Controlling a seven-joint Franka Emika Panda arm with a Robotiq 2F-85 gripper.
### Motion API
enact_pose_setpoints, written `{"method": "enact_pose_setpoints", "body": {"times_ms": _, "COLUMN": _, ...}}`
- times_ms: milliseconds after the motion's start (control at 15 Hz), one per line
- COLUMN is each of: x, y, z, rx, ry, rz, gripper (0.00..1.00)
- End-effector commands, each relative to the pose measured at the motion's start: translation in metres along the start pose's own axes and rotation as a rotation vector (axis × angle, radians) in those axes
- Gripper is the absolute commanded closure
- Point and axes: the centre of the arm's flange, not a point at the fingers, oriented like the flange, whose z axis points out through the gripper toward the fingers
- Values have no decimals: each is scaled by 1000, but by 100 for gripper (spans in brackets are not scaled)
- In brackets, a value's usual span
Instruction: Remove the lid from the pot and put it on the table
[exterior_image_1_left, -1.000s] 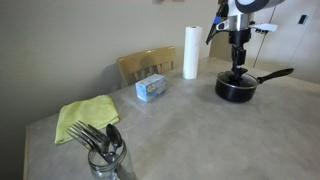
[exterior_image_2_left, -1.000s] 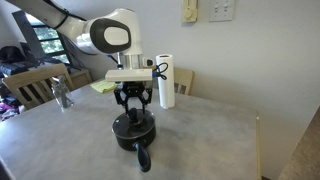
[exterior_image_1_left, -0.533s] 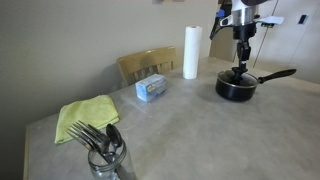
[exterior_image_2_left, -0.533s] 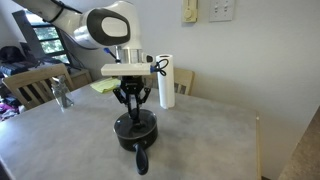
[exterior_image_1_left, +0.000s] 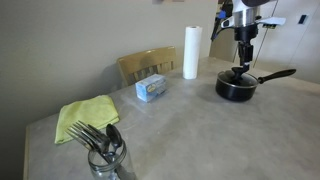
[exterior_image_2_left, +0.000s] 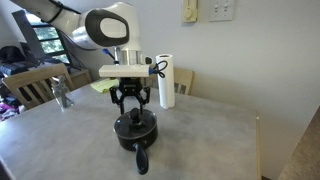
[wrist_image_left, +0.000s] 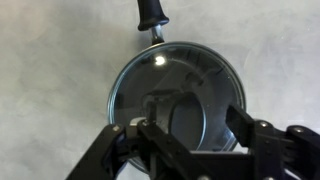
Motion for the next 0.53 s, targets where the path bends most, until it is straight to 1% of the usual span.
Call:
{"method": "enact_pose_setpoints", "body": {"times_ms": 0, "x": -8, "y": -4, "z": 15, "rx": 14, "ry": -25, "rz": 9, "gripper": 0}}
{"method": "enact_pose_setpoints", "body": {"times_ms": 67, "x": -7, "y": -4, "z": 19, "rx": 24, "ry": -26, "rz": 8, "gripper": 0}}
{"method": "enact_pose_setpoints", "body": {"times_ms": 200, "x": -6, "y": -5, "z": 24, "rx": 36, "ry": -29, "rz": 12, "gripper": 10}}
{"method": "enact_pose_setpoints", "body": {"times_ms": 267, "x": -6, "y": -6, "z": 26, "rx": 44, "ry": -26, "rz": 13, "gripper": 29}}
{"method": "enact_pose_setpoints", "body": {"times_ms": 333, "x": -5, "y": -7, "z": 26, "rx": 45, "ry": -23, "rz": 16, "gripper": 31}}
{"method": "enact_pose_setpoints", "body": {"times_ms": 400, "x": -3, "y": -8, "z": 26, "rx": 48, "ry": -18, "rz": 15, "gripper": 37}}
{"method": "enact_pose_setpoints", "body": {"times_ms": 467, "x": -2, "y": -9, "z": 26, "rx": 50, "ry": -13, "rz": 16, "gripper": 46}}
